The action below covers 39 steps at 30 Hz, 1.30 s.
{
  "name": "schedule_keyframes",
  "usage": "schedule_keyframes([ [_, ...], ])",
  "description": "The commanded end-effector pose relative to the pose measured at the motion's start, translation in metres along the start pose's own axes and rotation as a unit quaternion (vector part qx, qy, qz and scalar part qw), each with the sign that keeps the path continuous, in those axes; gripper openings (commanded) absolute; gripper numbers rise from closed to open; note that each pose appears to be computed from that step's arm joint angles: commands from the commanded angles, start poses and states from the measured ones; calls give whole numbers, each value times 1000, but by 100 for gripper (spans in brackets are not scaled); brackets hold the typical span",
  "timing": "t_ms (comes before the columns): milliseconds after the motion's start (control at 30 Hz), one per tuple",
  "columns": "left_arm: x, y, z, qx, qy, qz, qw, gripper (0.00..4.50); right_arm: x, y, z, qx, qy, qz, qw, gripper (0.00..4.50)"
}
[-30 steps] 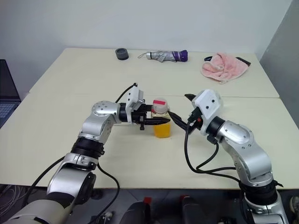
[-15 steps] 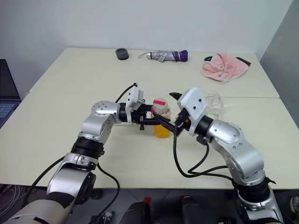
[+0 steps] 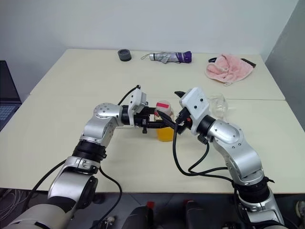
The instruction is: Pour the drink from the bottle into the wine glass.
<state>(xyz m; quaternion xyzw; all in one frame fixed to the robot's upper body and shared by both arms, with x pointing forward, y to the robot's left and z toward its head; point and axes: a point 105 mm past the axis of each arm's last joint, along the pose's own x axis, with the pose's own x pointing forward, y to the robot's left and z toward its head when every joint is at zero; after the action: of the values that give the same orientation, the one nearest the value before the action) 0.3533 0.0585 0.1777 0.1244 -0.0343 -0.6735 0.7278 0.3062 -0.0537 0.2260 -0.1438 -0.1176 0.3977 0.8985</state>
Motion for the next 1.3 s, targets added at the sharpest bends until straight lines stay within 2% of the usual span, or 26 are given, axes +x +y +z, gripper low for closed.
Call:
schedule_keyframes([
  [33,1,3,23,46,-15,-3,999,182,-6,-10,9,-13,-15,-20,1000,434],
  [1300,1,4,23,46,-16,-1,999,182,-15,-4,12,20,-20,8,1000,434],
])
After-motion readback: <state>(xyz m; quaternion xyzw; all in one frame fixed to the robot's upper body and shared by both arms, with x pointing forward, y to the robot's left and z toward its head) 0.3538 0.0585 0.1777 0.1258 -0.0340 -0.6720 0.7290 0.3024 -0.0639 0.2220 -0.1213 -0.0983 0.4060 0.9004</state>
